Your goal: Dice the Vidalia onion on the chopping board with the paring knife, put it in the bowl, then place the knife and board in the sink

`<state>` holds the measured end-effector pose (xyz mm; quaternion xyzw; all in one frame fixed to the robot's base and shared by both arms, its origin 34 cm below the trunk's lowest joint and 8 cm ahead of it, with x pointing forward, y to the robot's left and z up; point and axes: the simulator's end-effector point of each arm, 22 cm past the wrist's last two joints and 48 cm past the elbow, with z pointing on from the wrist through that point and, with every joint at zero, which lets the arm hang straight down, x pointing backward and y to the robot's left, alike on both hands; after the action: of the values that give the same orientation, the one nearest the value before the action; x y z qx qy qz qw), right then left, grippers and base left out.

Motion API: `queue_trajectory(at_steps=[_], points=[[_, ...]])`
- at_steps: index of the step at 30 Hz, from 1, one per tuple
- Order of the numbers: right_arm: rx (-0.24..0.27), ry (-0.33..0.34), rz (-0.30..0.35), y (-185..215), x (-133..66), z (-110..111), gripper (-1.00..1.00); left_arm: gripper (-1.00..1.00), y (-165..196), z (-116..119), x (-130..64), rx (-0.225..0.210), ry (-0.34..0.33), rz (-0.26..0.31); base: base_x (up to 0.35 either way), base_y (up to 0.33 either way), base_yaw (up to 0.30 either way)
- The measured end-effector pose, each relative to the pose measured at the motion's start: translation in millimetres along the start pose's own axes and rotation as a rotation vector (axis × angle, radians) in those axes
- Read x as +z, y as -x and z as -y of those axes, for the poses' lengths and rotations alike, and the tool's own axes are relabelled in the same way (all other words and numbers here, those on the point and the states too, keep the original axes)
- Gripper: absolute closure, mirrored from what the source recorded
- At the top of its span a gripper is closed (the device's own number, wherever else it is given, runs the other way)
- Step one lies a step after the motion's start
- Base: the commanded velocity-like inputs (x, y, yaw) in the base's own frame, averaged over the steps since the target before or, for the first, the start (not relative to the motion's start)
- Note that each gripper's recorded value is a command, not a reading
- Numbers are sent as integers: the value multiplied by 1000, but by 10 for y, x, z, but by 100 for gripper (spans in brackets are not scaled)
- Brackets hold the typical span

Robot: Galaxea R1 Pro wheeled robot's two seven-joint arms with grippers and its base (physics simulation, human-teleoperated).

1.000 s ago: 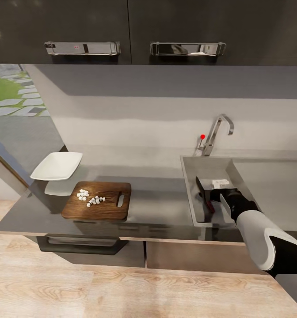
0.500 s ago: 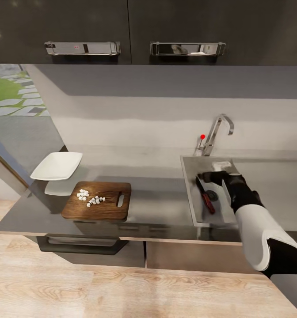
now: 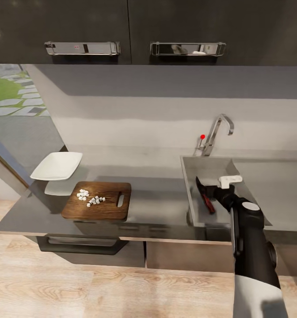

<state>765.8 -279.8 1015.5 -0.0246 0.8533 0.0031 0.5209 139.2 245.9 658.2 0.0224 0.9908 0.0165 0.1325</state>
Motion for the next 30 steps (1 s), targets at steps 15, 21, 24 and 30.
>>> queue_trajectory(at_steps=[15, 21, 24, 30], points=[[36, 59, -59, -228, -134, -208, -100, -100, 14, -13, 2, 1, 2, 3, 0, 175, 0], [43, 61, -72, -268, -128, -218, -100, -100, 14, -18, 2, 2, 2, 3, 0, 297, 0], [43, 62, -76, -282, -125, -224, -100, -100, 12, -19, 2, 2, 2, 2, 0, 298, 0], [43, 63, -78, -293, -122, -228, -100, -100, 13, -19, 2, 2, 2, 3, 0, 298, 0]])
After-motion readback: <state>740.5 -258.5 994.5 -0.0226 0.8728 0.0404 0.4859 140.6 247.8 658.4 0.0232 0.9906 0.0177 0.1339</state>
